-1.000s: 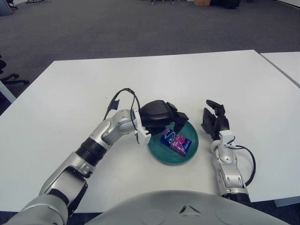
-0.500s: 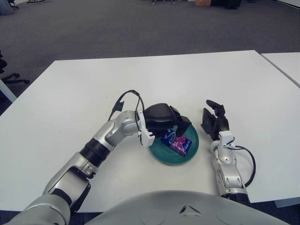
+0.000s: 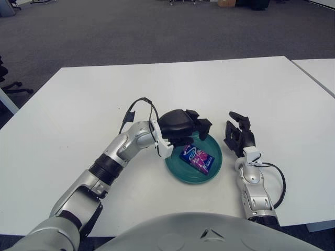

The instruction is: Put the gum into the plate.

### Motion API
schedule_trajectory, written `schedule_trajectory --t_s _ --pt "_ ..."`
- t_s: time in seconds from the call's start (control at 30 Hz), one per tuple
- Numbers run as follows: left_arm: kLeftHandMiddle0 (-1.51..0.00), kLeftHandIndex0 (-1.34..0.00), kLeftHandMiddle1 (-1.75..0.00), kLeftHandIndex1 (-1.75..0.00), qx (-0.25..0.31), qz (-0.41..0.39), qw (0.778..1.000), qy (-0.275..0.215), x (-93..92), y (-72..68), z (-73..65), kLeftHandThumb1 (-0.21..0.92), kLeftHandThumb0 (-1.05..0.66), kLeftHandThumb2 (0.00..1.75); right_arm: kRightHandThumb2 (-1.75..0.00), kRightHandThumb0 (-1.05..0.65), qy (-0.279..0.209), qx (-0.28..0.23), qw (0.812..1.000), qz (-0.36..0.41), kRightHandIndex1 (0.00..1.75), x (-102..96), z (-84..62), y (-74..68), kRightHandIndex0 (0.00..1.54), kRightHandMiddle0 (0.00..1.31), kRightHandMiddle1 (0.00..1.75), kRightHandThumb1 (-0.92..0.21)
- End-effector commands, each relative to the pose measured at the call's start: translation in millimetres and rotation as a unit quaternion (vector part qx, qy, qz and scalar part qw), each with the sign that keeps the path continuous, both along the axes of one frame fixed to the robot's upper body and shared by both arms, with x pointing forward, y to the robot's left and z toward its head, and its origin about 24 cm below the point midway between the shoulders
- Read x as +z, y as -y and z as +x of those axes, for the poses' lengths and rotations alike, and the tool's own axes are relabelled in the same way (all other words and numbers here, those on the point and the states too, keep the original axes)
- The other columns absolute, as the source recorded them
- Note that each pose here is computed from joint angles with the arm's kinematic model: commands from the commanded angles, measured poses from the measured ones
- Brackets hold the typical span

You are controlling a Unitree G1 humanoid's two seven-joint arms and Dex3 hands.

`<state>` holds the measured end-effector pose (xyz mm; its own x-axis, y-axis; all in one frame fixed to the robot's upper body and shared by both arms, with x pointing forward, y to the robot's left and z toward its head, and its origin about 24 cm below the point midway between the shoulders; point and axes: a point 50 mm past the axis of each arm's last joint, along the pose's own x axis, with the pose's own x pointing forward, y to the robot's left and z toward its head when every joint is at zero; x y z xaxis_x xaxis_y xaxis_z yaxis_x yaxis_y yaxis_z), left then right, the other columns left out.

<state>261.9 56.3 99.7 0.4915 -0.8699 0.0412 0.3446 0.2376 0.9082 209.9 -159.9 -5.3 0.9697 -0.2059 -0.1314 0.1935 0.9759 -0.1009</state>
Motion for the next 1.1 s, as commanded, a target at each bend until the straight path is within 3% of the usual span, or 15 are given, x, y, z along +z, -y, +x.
schedule_trajectory --t_s 0.0,0.03,0.07,0.17,0.27,0.43,0.57,0.87,1.07 --pt "-0.16 -0.01 -0.34 -0.77 0.068 -0.063 0.994 -0.062 0.6 -15.2 10.9 0.92 -0.95 0.49 -0.72 -0.65 -0.108 -0.01 0.994 0.032 0.05 -38.5 -23.7 -0.1 0.53 0.01 0.92 -0.92" --pt "-0.16 0.0 -0.28 -0.7 0.076 -0.071 0.992 -0.072 0.5 -16.6 12.1 0.92 -0.97 0.52 -0.72 -0.65 -0.108 -0.01 0.994 0.033 0.06 -38.5 -23.5 0.2 0.53 0.01 0.92 -0.92" --pt "-0.16 0.0 -0.25 -0.67 0.106 -0.118 0.98 -0.122 -4.0 -23.0 21.0 0.92 -0.98 0.52 -0.72 -0.65 -0.105 -0.01 0.994 0.034 0.06 -38.4 -22.9 -0.1 0.54 0.01 0.92 -0.92" --pt "-0.13 0.0 -0.15 -0.49 0.178 -0.287 0.906 -0.255 -21.1 -29.4 35.3 0.92 -1.03 0.65 -0.72 -0.63 -0.103 -0.01 0.994 0.029 0.05 -38.0 -22.1 -0.8 0.52 0.0 0.91 -0.92" --pt "-0.1 0.0 -0.09 -0.41 0.199 -0.372 0.852 -0.31 -26.6 -26.6 35.0 0.92 -1.03 0.76 -0.73 -0.61 -0.104 -0.011 0.994 0.023 0.04 -37.9 -21.8 -0.8 0.51 0.0 0.89 -0.92" --pt "-0.1 0.0 -0.06 -0.42 0.23 -0.425 0.8 -0.356 -33.4 -32.5 34.0 0.92 -1.02 0.87 -0.74 -0.6 -0.104 -0.014 0.994 0.013 0.05 -35.6 -19.8 -1.9 0.52 0.0 0.89 -0.92" --pt "-0.11 0.0 -0.05 -0.44 0.26 -0.445 0.773 -0.369 -38.2 -40.0 32.0 0.92 -1.01 0.93 -0.74 -0.59 -0.103 -0.018 0.995 0.0 0.06 -32.3 -17.9 -1.3 0.54 0.0 0.87 -0.92" --pt "-0.07 0.0 -0.01 -0.32 0.285 -0.448 0.749 -0.397 -49.4 -48.7 23.0 0.92 -1.04 0.96 -0.75 -0.6 -0.106 -0.024 0.994 0.001 0.06 -29.1 -18.7 1.5 0.53 0.0 0.82 -0.92" --pt "-0.03 0.0 0.0 -0.17 0.311 -0.448 0.732 -0.408 -74.8 -51.1 -7.9 0.92 -1.05 0.94 -0.75 -0.6 -0.108 -0.025 0.994 0.005 0.06 -30.0 -20.0 5.6 0.53 0.0 0.82 -0.92"
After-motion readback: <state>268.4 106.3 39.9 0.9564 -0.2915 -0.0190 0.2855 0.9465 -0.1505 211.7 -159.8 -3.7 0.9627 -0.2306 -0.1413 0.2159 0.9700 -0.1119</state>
